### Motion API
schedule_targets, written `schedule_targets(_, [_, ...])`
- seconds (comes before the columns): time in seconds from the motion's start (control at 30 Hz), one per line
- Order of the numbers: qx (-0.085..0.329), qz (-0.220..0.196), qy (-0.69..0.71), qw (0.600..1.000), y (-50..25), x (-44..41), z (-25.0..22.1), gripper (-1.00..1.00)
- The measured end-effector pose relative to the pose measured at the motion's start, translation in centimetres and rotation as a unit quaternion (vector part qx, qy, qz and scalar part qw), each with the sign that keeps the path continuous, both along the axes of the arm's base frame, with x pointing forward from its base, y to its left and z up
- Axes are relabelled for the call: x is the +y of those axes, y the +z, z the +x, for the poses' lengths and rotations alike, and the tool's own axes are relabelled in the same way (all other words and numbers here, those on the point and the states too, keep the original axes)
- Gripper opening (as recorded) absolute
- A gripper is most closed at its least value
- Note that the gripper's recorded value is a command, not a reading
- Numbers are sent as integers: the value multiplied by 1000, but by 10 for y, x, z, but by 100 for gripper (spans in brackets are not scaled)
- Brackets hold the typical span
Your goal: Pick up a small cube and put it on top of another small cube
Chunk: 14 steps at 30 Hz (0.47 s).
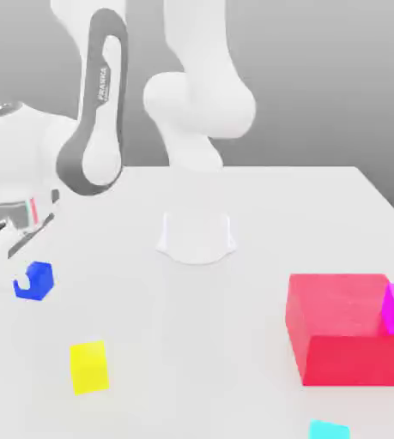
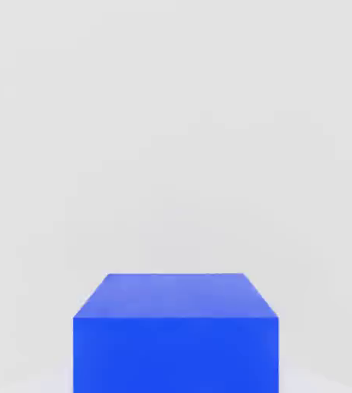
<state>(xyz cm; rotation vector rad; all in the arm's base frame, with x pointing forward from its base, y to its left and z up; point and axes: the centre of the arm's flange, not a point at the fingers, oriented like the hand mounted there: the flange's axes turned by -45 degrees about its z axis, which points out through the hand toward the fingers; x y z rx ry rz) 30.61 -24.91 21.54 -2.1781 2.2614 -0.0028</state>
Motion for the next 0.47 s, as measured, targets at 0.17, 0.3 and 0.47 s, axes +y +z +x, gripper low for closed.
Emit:
schedule_targets(0.17, [0,0,139,990,24,73,72,-100])
schedule_targets(0.3, [0,-1,165,986,-3,88,85,-100])
schedule_targets(0.47, [1,-1,162,987,-33,85,83,100])
